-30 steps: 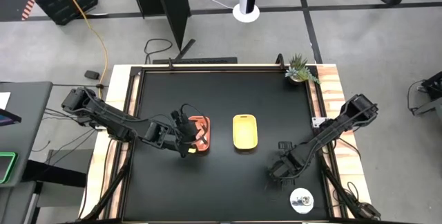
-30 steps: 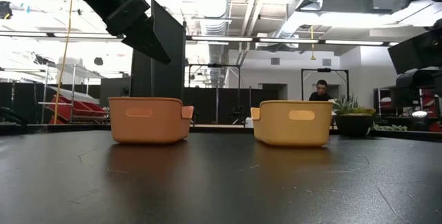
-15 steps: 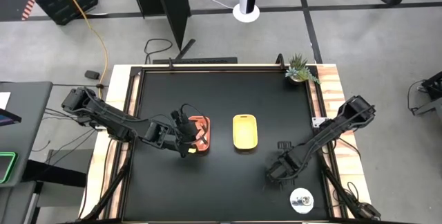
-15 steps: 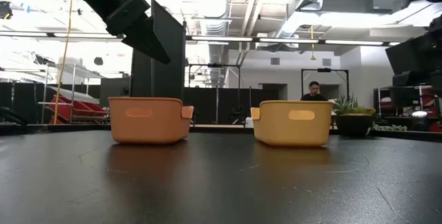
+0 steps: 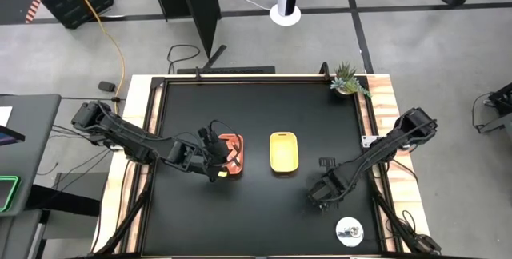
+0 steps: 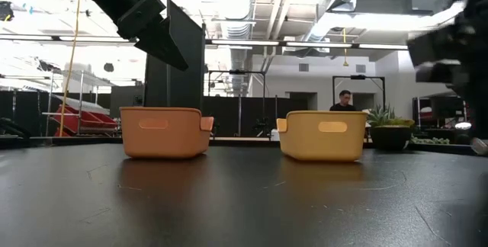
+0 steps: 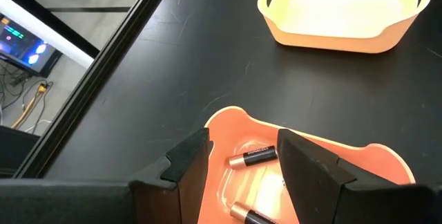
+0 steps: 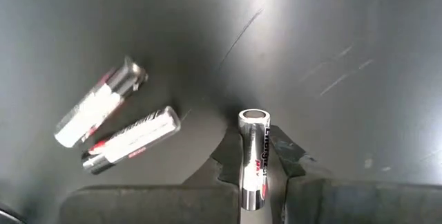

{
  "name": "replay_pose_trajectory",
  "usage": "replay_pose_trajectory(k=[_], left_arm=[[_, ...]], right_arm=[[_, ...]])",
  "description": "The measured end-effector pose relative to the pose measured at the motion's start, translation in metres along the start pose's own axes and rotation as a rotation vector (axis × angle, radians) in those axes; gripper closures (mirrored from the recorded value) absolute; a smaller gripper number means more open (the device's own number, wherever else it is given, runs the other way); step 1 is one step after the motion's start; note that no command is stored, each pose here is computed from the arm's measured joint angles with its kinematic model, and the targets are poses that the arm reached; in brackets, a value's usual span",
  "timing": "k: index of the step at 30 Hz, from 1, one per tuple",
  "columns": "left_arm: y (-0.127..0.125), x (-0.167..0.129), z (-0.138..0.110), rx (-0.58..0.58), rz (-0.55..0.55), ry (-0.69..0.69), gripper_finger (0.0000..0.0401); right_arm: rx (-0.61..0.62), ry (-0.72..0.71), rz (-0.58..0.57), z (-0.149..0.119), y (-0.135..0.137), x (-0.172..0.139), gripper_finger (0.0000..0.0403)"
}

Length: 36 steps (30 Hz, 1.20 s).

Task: Sort batteries
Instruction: Put the top silver battery into the yellow bin, then put the right silver battery into the yellow bin

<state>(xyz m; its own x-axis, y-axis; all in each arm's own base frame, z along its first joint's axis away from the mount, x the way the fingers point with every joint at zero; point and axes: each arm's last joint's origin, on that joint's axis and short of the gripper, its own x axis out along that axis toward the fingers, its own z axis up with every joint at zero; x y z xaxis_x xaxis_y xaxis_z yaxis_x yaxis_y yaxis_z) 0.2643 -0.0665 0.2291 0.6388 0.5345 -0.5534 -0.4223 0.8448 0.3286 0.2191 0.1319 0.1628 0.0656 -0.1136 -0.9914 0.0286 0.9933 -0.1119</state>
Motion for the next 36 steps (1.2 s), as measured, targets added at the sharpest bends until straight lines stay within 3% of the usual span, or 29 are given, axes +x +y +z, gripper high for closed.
replay_pose_trajectory(k=[9,16,22,25,36], left_arm=[[0.000,0.000,0.001,-0.005,-0.006,-0.004,0.0235],[-0.003,0.000,0.006,-0.031,-0.066,-0.032,0.0235],[-0.004,0.000,0.006,-0.055,-0.088,-0.031,0.0235],[-0.005,-0.001,0.006,-0.072,-0.107,-0.026,0.0235],[-0.007,-0.003,0.005,-0.080,-0.119,-0.026,0.0235]], right_arm=[[0.030,-0.256,-0.036,0.001,-0.031,-0.044,0.0363],[0.023,-0.549,-0.068,0.031,-0.067,-0.065,0.0361],[-0.007,-0.566,-0.107,0.052,-0.090,-0.054,0.0354],[0.015,-0.542,-0.120,0.055,-0.097,-0.048,0.0329],[-0.002,-0.576,-0.110,0.054,-0.094,-0.054,0.0179]])
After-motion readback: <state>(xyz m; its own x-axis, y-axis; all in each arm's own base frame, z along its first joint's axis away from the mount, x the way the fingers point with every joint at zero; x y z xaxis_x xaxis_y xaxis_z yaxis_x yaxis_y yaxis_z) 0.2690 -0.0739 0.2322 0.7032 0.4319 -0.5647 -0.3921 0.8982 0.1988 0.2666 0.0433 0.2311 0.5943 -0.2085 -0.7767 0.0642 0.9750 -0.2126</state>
